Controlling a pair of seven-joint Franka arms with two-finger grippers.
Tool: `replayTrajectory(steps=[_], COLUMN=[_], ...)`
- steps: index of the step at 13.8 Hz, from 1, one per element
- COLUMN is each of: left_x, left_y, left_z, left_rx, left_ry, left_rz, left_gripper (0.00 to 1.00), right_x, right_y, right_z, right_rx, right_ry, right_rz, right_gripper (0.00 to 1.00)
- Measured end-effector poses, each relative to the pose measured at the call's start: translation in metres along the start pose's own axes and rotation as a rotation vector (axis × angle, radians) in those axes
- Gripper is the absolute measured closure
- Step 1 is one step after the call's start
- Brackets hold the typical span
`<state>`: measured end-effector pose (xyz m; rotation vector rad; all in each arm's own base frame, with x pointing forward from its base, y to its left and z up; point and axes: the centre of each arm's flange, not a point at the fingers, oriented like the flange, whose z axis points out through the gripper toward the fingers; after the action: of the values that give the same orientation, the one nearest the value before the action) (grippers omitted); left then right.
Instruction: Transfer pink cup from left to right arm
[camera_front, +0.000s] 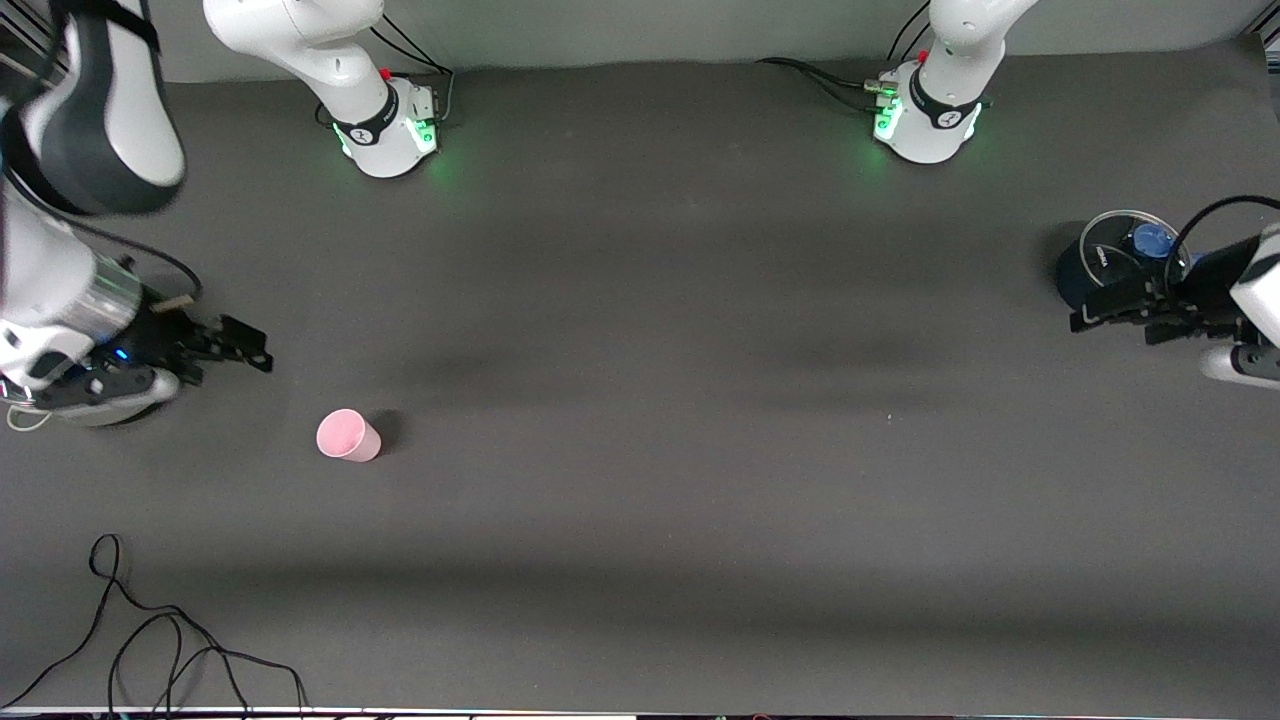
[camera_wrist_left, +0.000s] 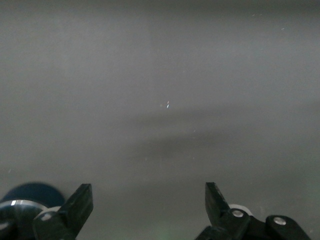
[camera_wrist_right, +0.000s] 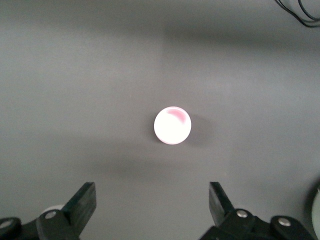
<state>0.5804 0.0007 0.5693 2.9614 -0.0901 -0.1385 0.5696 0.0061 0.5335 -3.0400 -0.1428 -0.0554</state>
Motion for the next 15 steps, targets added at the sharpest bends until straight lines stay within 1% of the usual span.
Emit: replayTrajectory(steps=[1, 3, 4, 5, 6, 10, 15], left_x=[-0.005, -0.016, -0.02, -0.022, -0.023, -0.023, -0.022], left_y=[0.007, 0.018, 0.021, 0.026, 0.03, 0.036, 0.043], left_z=[-0.005, -0.014, -0.018, -0.021, -0.022, -0.021, -0.019], left_rx=[0.018, 0.046, 0.055, 0.063, 0.07, 0.091, 0.101], left_ry=[-0.002, -0.009, -0.008, -0.003, 0.0, 0.001, -0.002], left_rz=[-0.015, -0.029, -0.03, -0.026, -0.022, -0.024, -0.018], left_gripper=[0.0, 0.0, 0.0, 0.0, 0.0, 0.0, 0.0], right_x=[-0.005, -0.013, -0.016, -0.018, -0.018, -0.012, -0.01], right_y=[0.001, 0.004, 0.005, 0.006, 0.007, 0.011, 0.002], right_z=[-0.021, -0.06, -0.074, -0.083, -0.086, -0.072, -0.068], right_rx=[-0.011, -0.084, -0.11, -0.122, -0.13, -0.141, -0.142], right_ry=[-0.012, -0.042, -0.052, -0.055, -0.06, -0.088, -0.094], right_rz=[0.008, 0.026, 0.041, 0.053, 0.062, 0.071, 0.065], right_gripper=[0.0, 0.0, 0.0, 0.0, 0.0, 0.0, 0.0])
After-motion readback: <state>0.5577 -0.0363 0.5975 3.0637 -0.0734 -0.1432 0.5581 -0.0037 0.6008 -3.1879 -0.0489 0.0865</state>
